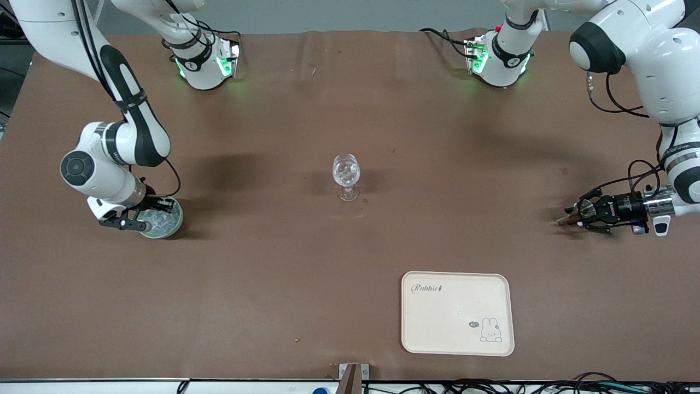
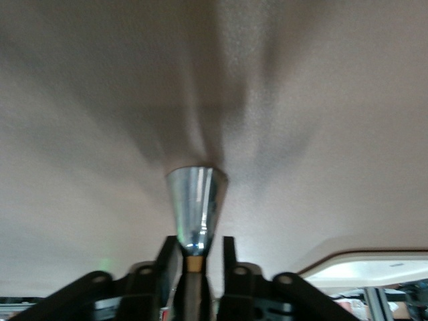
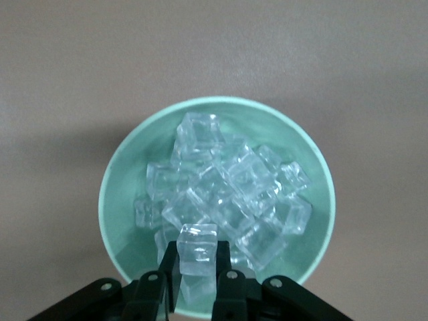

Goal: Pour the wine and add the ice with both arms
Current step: 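Grasp ice with the right gripper while the left gripper grasps the jigger, then lift the ice with the right gripper while the left gripper lifts the jigger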

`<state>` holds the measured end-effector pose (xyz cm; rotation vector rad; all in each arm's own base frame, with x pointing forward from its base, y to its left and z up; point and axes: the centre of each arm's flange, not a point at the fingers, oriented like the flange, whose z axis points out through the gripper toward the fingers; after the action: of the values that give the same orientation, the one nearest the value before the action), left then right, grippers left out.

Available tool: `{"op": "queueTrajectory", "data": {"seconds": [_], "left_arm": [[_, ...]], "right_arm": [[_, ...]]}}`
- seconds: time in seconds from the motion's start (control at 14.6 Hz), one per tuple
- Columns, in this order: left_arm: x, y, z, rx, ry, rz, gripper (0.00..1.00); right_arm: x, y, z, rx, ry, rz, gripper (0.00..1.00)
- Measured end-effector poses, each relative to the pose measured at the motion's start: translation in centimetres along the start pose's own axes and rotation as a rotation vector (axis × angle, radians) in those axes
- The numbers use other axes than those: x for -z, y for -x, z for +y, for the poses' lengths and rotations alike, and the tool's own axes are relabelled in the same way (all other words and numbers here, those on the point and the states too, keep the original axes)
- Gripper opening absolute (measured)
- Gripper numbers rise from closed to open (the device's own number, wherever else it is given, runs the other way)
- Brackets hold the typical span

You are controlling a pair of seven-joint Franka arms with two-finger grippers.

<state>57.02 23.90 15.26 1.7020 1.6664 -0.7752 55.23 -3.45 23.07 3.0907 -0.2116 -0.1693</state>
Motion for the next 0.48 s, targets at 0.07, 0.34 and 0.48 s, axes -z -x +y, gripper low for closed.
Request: {"op": "queueTrajectory", "data": {"seconds": [0.07, 0.34, 0.48], "left_arm": [[0.2, -0.2, -0.1, 0.026, 0.028, -0.017, 0.22], [1.5, -0.8, -1.0, 0.076, 0.074, -0.07, 0.22], [1.9, -0.2, -1.2, 0.074, 0.079, -0.091, 0.22]], "right_arm": [[1.0, -0.5, 0.0, -0.001, 0.003, -0.025, 0.25], [7.4, -2.5, 0.5, -0.014, 0.006, -0.071, 0.25], [11.1, -3.0, 1.0, -0.024, 0.003, -0.069, 0.25]]}}
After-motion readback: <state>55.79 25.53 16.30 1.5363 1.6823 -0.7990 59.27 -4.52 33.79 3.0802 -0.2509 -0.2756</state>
